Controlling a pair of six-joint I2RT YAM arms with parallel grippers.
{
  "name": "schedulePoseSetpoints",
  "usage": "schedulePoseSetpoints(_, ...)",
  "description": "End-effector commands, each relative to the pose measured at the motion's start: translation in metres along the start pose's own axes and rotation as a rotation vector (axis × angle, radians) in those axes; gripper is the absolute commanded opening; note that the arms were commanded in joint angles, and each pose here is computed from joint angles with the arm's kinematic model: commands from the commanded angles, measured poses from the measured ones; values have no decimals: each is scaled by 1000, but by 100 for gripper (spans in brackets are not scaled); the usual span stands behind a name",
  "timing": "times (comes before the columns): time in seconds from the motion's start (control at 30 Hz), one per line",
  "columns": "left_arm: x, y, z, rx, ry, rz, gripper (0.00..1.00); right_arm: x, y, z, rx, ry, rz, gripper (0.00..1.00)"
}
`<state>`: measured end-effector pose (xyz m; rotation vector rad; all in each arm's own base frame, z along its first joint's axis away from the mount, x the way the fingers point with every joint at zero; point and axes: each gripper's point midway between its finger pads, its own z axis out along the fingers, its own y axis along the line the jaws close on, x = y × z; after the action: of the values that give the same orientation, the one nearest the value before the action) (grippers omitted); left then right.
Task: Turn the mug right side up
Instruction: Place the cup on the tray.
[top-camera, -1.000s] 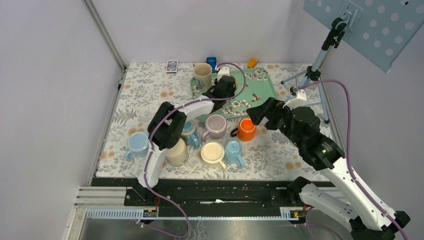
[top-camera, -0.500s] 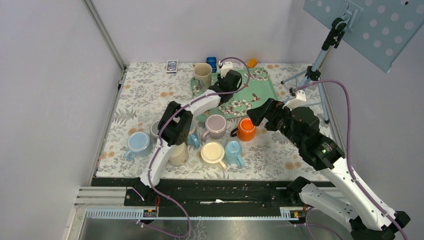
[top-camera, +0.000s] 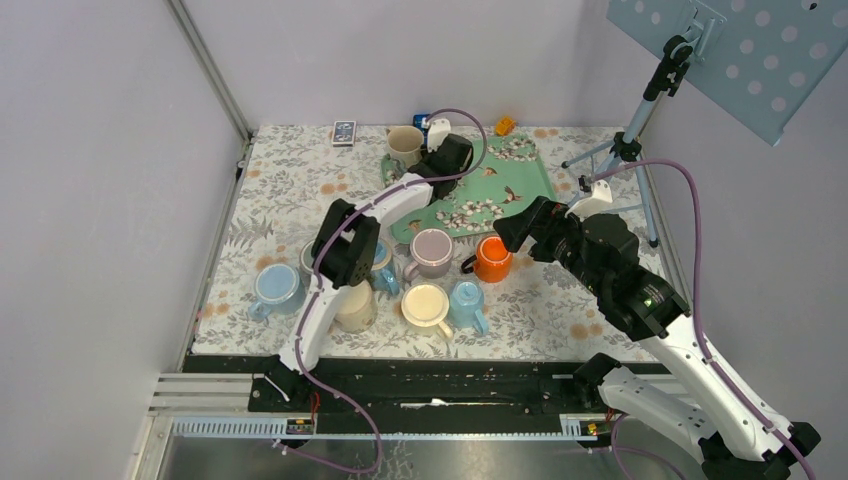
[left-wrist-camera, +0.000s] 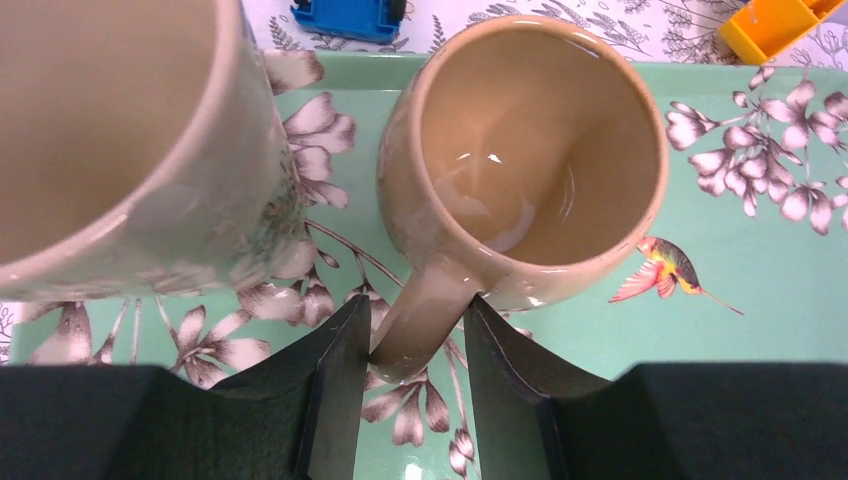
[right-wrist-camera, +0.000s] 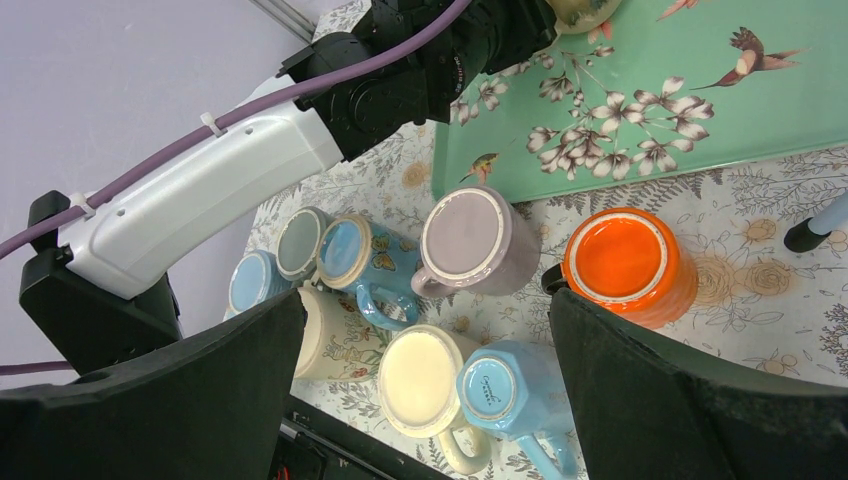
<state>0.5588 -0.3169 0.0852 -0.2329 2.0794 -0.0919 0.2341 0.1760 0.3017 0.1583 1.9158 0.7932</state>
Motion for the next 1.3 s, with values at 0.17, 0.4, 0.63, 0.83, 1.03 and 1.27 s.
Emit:
schedulePoseSetpoints(0.17,-38,7,-16,-18,-73,-49,43,-3,8,-1,-31,-9,6,100)
schedulePoseSetpoints(0.4,-39,17,-24,-29,-78,-57,33,0,9,3,-39,3,10,100)
schedulePoseSetpoints(0.63,-42,21,-30,-18,-88,-65,27,2,10,4,-45,8,13,100)
schedulePoseSetpoints(0.83,-43,14,-29,17,-81,-52,40,2,9,3,-43,8,13,100)
schedulePoseSetpoints(1.03,-41,17,-18,53,-64,-23,44,3,8,3,-36,9,8,100)
schedulePoseSetpoints(1.27,-35,10,-9,150,-48,46,46,3,6,3,-33,8,11,100)
